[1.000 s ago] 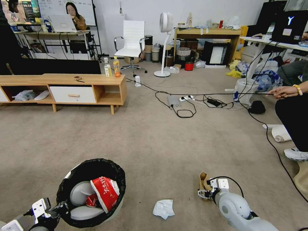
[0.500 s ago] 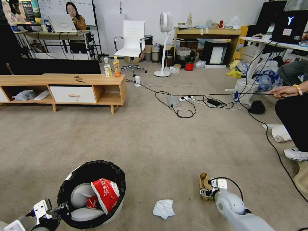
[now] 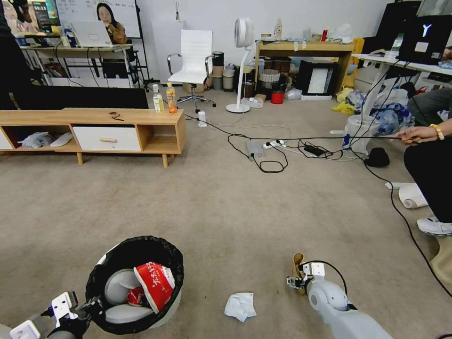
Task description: Pick up the trash bin and place the garbage on the floor into it.
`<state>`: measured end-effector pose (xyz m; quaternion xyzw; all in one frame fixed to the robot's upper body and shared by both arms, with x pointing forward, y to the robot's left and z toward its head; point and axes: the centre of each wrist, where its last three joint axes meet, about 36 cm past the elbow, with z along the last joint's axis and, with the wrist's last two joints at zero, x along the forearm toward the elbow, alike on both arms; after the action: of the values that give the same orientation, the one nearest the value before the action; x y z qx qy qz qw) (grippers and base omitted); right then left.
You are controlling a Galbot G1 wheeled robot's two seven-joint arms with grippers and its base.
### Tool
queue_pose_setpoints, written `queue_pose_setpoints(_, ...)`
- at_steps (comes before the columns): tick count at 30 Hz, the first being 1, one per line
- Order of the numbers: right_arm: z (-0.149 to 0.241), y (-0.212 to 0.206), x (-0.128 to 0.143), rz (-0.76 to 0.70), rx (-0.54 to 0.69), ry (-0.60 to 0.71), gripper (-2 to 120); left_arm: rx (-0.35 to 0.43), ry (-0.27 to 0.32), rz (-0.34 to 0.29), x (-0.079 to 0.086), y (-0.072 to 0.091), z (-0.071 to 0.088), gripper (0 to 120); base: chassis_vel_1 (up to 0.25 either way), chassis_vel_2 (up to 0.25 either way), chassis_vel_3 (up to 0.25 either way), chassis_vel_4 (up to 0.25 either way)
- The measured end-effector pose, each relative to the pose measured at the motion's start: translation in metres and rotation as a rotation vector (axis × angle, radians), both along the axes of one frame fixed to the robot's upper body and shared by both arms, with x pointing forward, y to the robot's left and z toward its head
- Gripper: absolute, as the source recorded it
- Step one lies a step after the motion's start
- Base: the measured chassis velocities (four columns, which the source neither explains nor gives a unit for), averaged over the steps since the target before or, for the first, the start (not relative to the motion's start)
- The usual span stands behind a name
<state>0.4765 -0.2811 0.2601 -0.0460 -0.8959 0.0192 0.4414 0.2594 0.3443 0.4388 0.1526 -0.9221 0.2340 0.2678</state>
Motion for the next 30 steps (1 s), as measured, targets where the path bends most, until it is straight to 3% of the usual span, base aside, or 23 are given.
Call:
queue_pose_setpoints(21,-0.032,0.018,0.013,0.009,-0.003,0.002,94,-0.009,0.005,-0.002,0.002,0.0,-0.004,3,0.0,0.0,0.0,0.0)
queue_pose_setpoints(30,-0.04,0.008,0.008,0.013,-0.035,-0.005,68,-0.012,0.007,-0.006,0.004,-0.003,-0.008,3,0.0,0.0,0.0,0.0)
